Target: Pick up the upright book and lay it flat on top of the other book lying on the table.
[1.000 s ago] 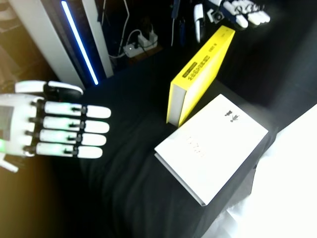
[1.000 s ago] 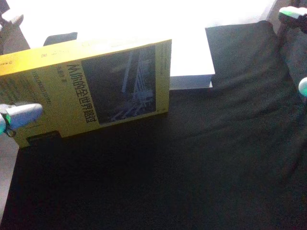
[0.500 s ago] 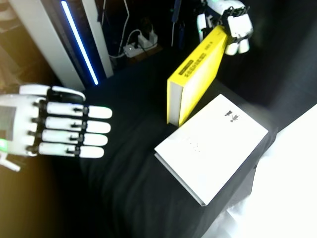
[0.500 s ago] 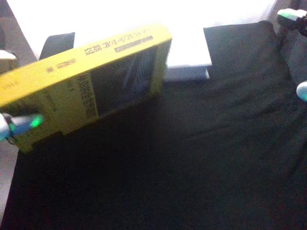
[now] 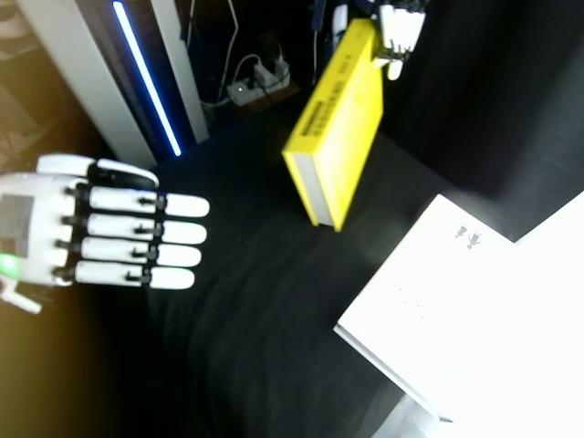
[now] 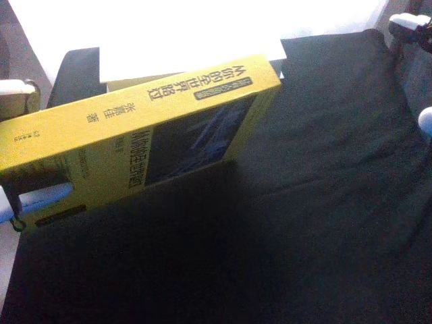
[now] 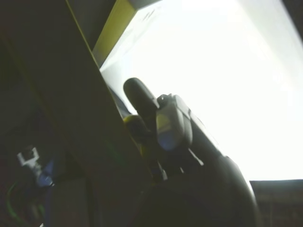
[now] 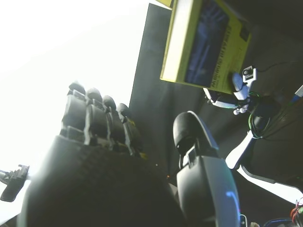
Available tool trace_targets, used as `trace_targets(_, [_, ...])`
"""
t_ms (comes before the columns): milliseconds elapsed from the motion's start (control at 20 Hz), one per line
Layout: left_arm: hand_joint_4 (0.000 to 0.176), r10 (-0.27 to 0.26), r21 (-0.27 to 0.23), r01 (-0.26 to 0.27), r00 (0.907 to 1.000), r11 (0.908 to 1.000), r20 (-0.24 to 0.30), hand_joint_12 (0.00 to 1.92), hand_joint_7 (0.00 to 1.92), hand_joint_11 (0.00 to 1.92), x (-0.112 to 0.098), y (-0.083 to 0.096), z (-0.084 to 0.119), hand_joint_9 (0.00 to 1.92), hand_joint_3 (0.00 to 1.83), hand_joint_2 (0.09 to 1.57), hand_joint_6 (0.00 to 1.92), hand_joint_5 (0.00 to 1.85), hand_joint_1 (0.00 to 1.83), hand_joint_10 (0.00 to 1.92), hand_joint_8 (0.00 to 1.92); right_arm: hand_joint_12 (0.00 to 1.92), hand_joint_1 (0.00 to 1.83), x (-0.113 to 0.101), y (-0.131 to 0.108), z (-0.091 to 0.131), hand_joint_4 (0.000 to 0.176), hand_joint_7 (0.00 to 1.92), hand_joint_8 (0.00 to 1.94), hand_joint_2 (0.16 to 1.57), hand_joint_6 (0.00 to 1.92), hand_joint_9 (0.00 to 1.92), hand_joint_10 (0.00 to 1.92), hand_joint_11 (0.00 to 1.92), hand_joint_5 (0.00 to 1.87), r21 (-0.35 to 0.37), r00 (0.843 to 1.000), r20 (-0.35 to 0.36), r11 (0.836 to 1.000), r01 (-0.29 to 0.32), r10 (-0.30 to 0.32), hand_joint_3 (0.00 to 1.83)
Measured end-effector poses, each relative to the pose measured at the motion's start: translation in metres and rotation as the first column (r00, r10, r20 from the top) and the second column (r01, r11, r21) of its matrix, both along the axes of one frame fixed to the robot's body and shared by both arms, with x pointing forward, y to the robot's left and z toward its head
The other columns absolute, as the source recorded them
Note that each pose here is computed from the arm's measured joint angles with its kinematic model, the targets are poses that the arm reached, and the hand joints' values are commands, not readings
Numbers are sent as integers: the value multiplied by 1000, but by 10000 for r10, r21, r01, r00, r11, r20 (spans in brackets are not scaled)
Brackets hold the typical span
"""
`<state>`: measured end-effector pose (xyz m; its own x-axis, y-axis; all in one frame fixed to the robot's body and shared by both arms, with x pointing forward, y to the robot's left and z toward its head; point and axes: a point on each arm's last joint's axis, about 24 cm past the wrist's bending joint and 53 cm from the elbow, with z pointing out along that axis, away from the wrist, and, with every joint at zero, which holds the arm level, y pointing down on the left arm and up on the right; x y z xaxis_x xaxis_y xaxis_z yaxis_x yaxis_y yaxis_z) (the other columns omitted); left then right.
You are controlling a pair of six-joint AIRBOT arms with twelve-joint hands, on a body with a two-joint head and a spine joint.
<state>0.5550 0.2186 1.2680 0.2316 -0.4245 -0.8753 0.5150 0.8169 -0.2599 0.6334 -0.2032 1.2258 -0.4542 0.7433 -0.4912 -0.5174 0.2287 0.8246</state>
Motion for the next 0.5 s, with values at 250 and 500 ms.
trace_targets(250, [147,-31,963,-58,9958,9953,915,1921,1411,1578,-14,-15,11,1561,11,1261,1921,1066,1047,1921,1921,0,462,1,0,-1,0,0,0,1358,0,0,0,0,0,103,10000,-50,9999,65,-65,68])
trace_targets(500, [151,550,2063,-993,9761,9734,2104,1921,1432,1603,-8,-27,30,1593,0,1274,1921,1083,1074,1921,1921,19,587,3,-3,0,0,0,0,1324,0,0,0,22,0,117,9999,-43,9999,121,-120,38])
